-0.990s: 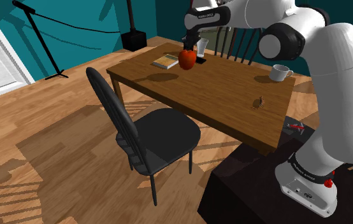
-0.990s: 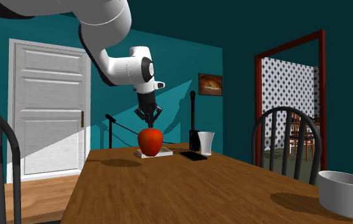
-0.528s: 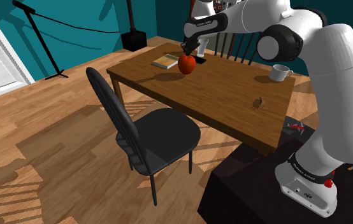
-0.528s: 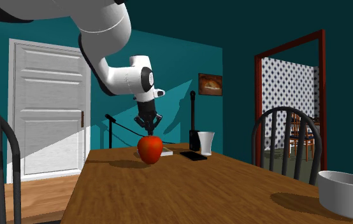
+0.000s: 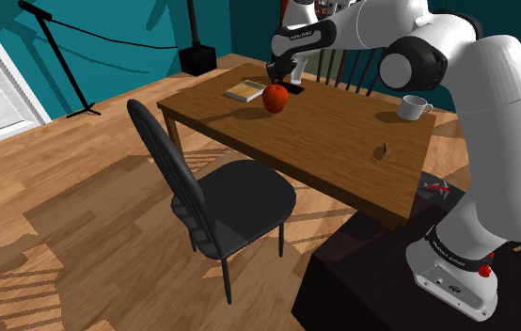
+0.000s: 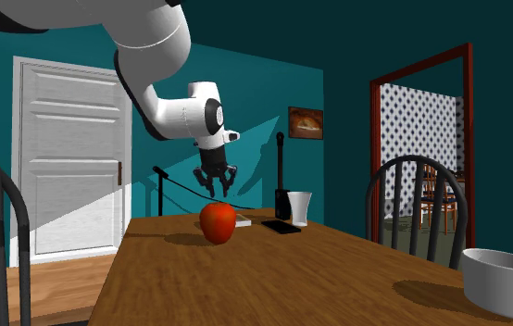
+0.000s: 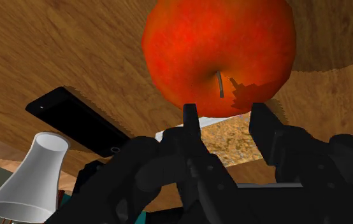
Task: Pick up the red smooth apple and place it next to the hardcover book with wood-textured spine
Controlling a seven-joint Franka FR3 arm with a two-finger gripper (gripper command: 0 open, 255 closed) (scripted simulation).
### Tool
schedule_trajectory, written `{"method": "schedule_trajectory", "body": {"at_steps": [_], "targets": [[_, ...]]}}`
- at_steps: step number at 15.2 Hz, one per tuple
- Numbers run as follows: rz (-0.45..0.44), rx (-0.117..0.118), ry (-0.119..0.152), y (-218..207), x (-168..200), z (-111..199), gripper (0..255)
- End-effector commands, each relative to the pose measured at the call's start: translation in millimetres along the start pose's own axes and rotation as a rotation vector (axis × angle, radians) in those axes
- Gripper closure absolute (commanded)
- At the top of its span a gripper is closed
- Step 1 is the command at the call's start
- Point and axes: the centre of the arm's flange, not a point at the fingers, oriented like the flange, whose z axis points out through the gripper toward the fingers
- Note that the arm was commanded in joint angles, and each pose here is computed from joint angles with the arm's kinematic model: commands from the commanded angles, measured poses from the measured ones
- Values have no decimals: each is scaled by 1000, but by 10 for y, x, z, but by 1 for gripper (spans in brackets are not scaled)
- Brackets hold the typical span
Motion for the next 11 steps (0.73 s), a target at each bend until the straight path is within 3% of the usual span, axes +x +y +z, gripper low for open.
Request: {"method": "schedule_trajectory", "body": {"at_steps": [1, 5, 9, 11], "targets": [[0, 0, 0, 0, 1, -1, 0], [0, 0, 0, 0, 0, -1, 0], [0, 0, 0, 0, 1, -502, 0], [0, 0, 0, 0, 1, -502, 0]]}}
